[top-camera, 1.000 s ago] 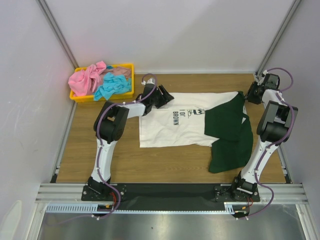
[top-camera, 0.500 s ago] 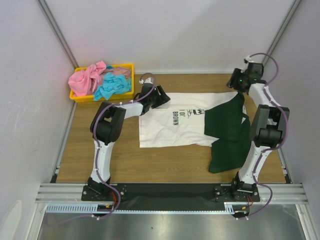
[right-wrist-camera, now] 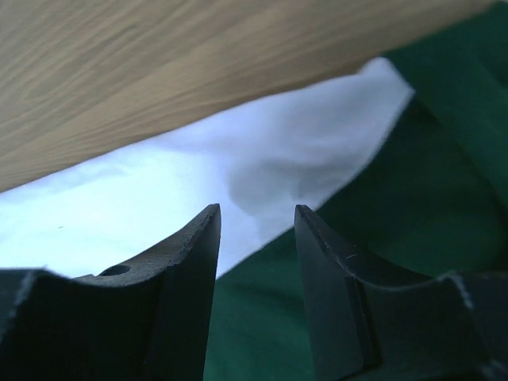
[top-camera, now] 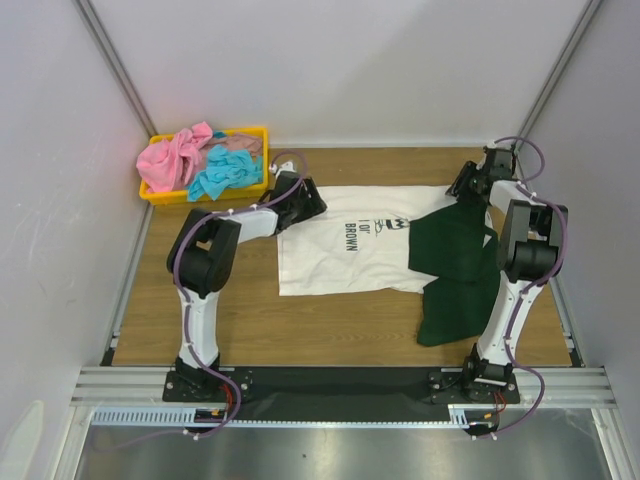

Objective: Fold and stack the t-shirts
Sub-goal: Fold the tshirt

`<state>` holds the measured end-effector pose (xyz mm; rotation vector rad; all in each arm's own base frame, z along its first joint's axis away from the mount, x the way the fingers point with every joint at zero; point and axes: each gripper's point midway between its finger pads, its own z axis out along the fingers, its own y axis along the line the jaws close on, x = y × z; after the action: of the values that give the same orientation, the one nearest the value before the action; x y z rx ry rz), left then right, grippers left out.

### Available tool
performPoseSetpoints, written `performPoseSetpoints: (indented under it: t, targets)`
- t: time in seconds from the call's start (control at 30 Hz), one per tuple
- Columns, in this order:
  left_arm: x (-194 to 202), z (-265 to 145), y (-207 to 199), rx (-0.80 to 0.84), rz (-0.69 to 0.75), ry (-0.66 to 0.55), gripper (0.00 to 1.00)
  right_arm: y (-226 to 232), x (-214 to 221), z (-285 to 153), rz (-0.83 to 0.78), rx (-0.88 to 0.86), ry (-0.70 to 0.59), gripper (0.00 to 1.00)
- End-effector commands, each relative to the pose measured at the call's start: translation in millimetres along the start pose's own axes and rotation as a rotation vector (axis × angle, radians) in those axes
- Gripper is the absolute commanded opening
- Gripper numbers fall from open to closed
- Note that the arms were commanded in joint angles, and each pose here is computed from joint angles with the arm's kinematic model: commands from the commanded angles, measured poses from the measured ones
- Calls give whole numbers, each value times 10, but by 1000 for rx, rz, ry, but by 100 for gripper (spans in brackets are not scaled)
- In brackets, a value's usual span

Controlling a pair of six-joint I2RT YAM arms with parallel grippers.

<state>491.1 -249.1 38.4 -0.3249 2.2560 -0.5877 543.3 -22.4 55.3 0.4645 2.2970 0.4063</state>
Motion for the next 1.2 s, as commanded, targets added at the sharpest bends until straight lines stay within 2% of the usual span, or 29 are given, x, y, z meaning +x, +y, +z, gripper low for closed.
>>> performPoseSetpoints:
  t: [0.0,0.27,0.43,0.63,0.7,0.83,0.97,1.17]
  targets:
    - [-178,-236,163,-65,-1,-39,70,-42,-176,-56,11,9,-63,47]
    - [-264,-465,472,-133,-15,-68,72,-364,44,-20,55,90,-27,46]
    - [-365,-410,444,-120,9,-84,72,-438,113,27,56,102,-13,43]
    - [-624,-441,18,18,26,-100,71,-384,68,12,85,96,-18,40]
    - [-792,-473,-128,54,43,-134,71,-277,-44,-72,85,79,-38,39]
    - [-920,-380,-311,102,76,-125,70,-42,-126,-172,58,51,-78,39]
    - [-896,-273,-356,129,52,-115,71,115,-7,-131,52,26,-51,39]
    - [-634,-39,-375,169,9,-34,71,69,214,-28,55,60,-15,39]
